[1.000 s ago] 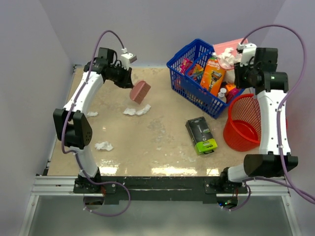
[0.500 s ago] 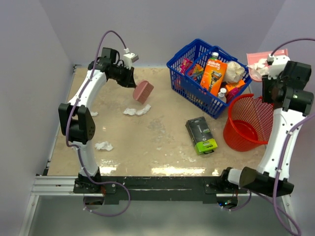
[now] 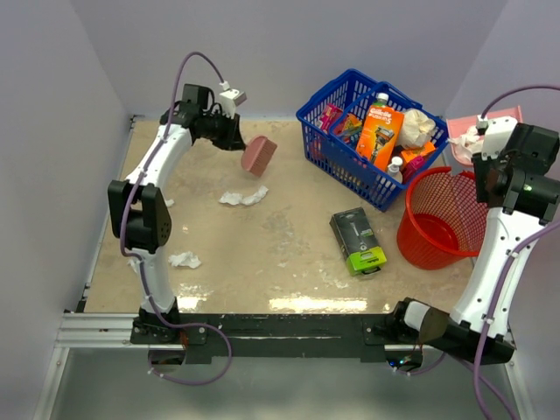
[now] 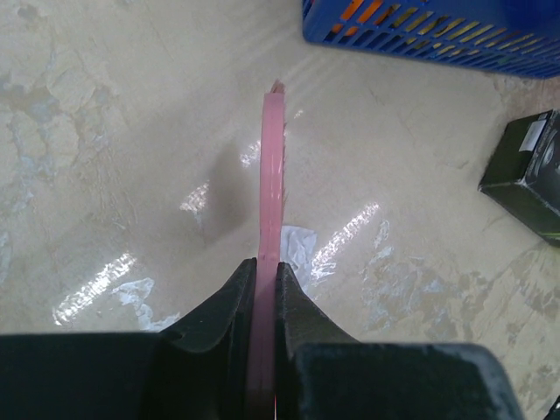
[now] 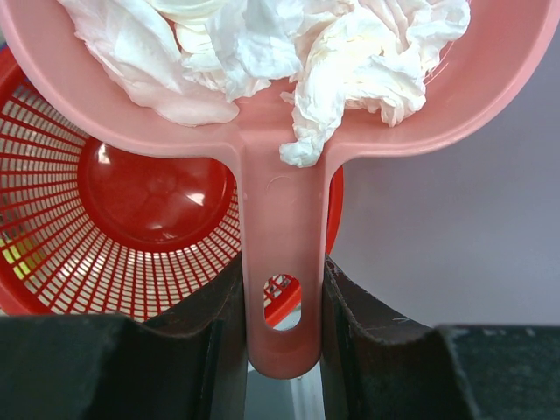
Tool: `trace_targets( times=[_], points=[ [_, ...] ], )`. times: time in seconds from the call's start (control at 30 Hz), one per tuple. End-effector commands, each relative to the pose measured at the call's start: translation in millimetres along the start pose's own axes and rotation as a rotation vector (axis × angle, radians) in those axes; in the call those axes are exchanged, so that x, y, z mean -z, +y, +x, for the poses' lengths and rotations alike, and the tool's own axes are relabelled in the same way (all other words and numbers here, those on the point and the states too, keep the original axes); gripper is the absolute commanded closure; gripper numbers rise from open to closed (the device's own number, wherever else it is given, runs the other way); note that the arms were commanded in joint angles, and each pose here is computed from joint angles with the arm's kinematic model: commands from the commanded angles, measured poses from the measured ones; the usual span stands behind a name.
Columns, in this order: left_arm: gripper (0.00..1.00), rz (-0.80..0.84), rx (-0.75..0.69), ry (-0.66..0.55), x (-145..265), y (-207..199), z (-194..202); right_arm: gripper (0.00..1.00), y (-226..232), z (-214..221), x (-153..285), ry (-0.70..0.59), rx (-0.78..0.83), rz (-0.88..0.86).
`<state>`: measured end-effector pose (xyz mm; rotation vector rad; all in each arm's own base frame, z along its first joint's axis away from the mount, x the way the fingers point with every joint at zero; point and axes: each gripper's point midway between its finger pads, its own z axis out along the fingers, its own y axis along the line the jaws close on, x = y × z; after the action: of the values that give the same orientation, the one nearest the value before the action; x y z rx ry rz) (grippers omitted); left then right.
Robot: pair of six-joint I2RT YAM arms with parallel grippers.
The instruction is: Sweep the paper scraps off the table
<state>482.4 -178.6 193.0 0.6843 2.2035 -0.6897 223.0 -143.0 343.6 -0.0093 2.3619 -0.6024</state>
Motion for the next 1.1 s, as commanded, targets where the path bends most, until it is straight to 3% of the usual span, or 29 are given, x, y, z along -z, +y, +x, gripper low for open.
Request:
trace_targets(
  times=[0.0,0.1,0.27,0.3,0.37,0.57,0.83,1.07],
  points=[
    [1.0,0.015,0.088,-0.058,-0.9,-2.0,-16.4,1.0,-19.1,-1.8,8.8,0.013,0.047,0.072],
    [1.0,0.051,0.154,-0.059,0.3,-12.3,-7.9,1.0,-24.0,-2.7,13.4,0.015,0.059,0.091],
    [1.0,0.037,0.195,-0.074,-4.3,-9.5,-9.1,1.0,-29.9,18.8,17.8,0.127,0.111,0.119],
    [1.0,0.025,0.18,-0.091,-1.2,-7.0,-23.0,1.0,-32.1,21.8,21.3,0.14,0.132,0.127],
    [1.0,0.019,0.209,-0.044,-9.0,-1.4,-15.1,1.0,-37.5,29.0,33.9,0.155,0.157,0.159],
    [1.0,-0.004,0.136,0.045,-11.0,9.6,-6.4,1.0,-54.4,51.4,67.0,0.217,0.302,0.245],
    [1.0,-0.026,0.107,0.035,-14.2,15.3,-15.0,1.0,-68.0,71.5,107.9,0.233,0.465,0.342],
    [1.0,-0.022,0.066,0.018,-13.8,0.8,-24.8,1.0,-73.3,74.2,106.4,0.287,0.58,0.34]
  ],
)
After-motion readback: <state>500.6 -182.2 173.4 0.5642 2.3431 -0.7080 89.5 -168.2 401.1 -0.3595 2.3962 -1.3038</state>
